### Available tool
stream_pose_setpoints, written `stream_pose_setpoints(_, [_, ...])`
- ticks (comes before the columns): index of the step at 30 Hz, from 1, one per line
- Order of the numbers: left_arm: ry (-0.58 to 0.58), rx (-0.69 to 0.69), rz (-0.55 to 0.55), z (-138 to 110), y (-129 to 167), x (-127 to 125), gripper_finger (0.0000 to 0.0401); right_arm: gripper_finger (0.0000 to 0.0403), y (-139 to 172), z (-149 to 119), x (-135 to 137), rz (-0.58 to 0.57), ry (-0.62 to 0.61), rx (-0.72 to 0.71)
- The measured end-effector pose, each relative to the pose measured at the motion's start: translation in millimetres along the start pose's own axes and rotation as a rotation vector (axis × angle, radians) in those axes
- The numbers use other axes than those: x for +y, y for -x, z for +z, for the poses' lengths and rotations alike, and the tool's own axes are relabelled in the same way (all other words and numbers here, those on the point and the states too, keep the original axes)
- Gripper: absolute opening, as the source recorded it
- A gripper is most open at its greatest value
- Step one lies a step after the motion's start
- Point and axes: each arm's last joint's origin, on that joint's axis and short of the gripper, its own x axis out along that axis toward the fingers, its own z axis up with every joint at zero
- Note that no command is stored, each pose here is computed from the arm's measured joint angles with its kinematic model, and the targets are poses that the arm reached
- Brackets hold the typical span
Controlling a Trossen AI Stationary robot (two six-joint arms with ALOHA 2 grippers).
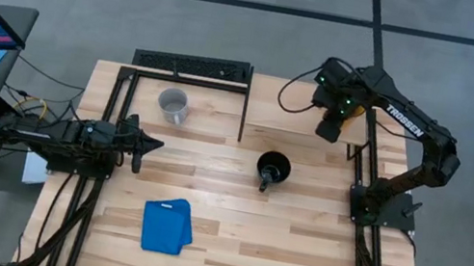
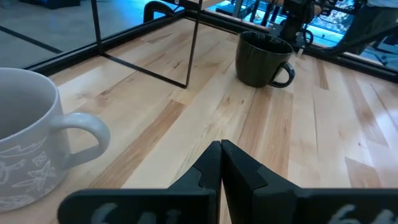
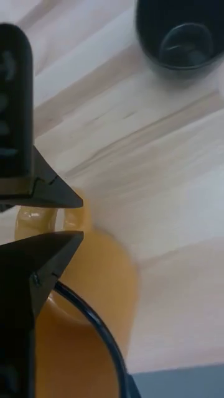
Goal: Stack small to large cups/mugs on shelf
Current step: Put the yellow mug on the shelf
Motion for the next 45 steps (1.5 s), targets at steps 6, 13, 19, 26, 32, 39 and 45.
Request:
stream_pose_setpoints(6, [0.0, 0.0, 0.0, 0.0, 0.0, 0.0, 0.0, 0.0093, 0.2, -6.1, 0.5, -0.027, 0.005, 0.073])
stream_pose_setpoints(13, [0.0, 0.0, 0.0, 0.0, 0.0, 0.0, 0.0, 0.0093, 0.2, -6.2, 0.4, -0.031, -0.001, 0.075])
stream_pose_setpoints(19, [0.009, 0.0, 0.0, 0.0, 0.0, 0.0, 0.0, 0.0093, 0.2, -6.1, 0.4, -0.031, 0.0, 0.074])
stream_pose_setpoints(26, [0.01, 0.0, 0.0, 0.0, 0.0, 0.0, 0.0, 0.0093, 0.2, -6.1, 0.3, -0.032, -0.003, 0.074])
stream_pose_setpoints(32, [0.011, 0.0, 0.0, 0.0, 0.0, 0.0, 0.0, 0.0093, 0.2, -6.1, 0.4, -0.032, -0.018, 0.074])
stream_pose_setpoints(39, [0.011, 0.0, 0.0, 0.0, 0.0, 0.0, 0.0, 0.0093, 0.2, -6.1, 0.3, -0.032, -0.011, 0.074])
stream_pose_setpoints(45, [0.011, -0.001, 0.0, 0.0, 0.0, 0.0, 0.0, 0.0093, 0.3, -6.3, -0.2, -0.052, -0.009, 0.08])
